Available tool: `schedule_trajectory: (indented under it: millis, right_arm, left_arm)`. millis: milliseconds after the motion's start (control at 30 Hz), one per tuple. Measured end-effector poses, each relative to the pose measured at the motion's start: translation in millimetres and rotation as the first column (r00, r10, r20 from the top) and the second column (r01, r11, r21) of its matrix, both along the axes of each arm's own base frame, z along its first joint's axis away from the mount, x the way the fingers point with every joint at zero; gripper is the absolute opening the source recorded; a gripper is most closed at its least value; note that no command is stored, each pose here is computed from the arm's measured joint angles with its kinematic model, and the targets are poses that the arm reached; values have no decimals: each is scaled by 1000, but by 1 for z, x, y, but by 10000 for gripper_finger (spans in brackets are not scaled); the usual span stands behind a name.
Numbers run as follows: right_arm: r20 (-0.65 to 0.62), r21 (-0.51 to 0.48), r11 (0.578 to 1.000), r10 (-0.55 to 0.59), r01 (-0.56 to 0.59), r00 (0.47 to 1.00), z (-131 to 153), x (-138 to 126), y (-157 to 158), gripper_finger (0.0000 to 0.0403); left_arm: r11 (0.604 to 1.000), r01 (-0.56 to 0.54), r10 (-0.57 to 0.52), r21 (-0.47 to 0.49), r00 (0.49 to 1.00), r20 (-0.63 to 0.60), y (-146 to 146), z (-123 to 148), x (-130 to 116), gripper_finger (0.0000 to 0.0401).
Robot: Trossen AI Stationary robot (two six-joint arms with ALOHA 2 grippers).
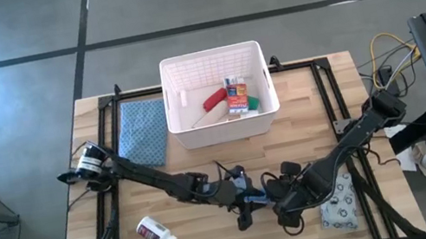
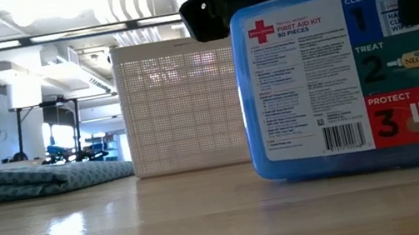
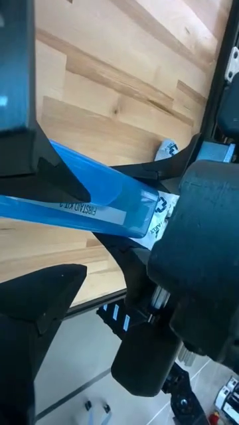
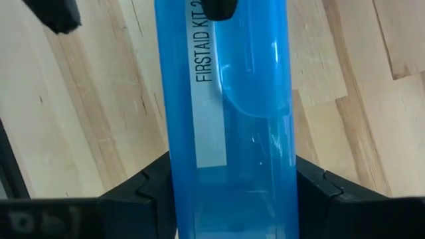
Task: Pick & place medical supplies in basket/bin
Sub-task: Close the blue first aid kit
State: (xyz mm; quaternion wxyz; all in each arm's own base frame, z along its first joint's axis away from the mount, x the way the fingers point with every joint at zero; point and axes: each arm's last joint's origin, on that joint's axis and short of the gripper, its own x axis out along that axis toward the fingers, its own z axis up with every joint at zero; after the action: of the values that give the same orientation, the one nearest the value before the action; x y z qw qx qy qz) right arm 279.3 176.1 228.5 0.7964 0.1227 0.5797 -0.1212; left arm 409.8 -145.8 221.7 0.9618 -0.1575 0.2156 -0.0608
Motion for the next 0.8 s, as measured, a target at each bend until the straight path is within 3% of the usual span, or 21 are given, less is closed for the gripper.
schedule_trajectory:
  millis: [467,667,800]
  right_arm:
    - [11,3,1000,-7,7,1000,0,1,0,189]
    - [8,3,1000,-14,14,1000,0,1,0,189]
    - [12,1,1000,-15,15,1000,0,1,0,189]
  left_arm:
    - [1000,-14,12,-24,998,-69,3,-7,-1,141]
    - [999,-34,34,-27,999,-4,5,3,-1,141]
    - [998,-50,49,34,998,31,7,12,-4,141]
